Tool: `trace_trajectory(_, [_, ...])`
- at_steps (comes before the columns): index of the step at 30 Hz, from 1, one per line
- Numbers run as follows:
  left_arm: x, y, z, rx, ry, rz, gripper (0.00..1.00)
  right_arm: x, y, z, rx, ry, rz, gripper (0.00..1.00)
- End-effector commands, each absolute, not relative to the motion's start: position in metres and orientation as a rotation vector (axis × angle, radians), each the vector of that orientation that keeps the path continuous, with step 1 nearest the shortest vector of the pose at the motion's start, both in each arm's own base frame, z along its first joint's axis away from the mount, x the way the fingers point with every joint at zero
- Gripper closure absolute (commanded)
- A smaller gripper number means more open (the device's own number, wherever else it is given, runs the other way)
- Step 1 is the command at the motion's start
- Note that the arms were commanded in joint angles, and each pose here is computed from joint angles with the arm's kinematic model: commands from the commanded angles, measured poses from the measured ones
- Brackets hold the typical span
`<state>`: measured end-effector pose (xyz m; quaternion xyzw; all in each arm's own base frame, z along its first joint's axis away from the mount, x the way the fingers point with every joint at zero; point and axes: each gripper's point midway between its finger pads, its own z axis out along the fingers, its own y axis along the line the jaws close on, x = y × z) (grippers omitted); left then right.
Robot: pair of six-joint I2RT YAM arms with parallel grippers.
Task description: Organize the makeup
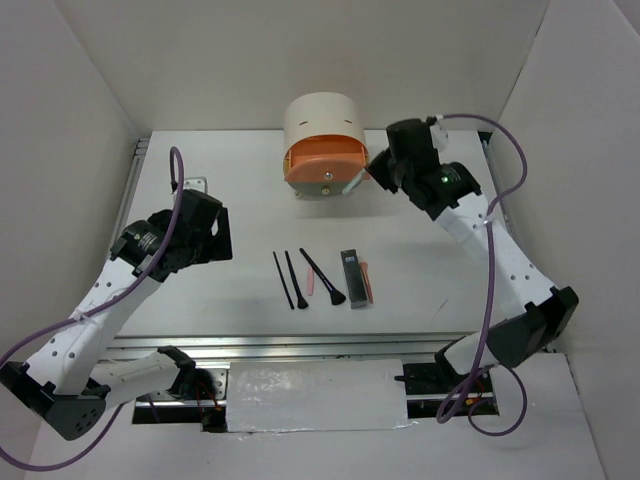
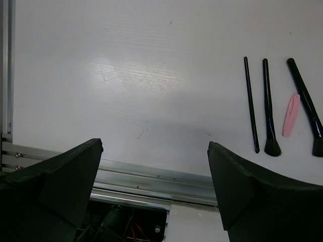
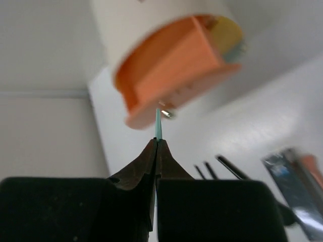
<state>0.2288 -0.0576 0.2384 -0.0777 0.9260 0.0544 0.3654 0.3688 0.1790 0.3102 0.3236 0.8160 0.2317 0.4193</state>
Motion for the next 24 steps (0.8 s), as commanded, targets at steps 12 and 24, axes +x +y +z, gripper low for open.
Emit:
trace_trajectory(12, [0.223, -0.064, 0.247, -0.224, 2.362, 0.041, 0.01, 0.512, 0.243, 0.378, 1.026, 1.701, 0.807, 1.00])
trace_trajectory(24, [0.215, -0.061, 0.226, -0.207, 2.398, 0.060, 0.01, 0.513, 0.247, 0.357, 1.000, 1.732, 0.782, 0.77])
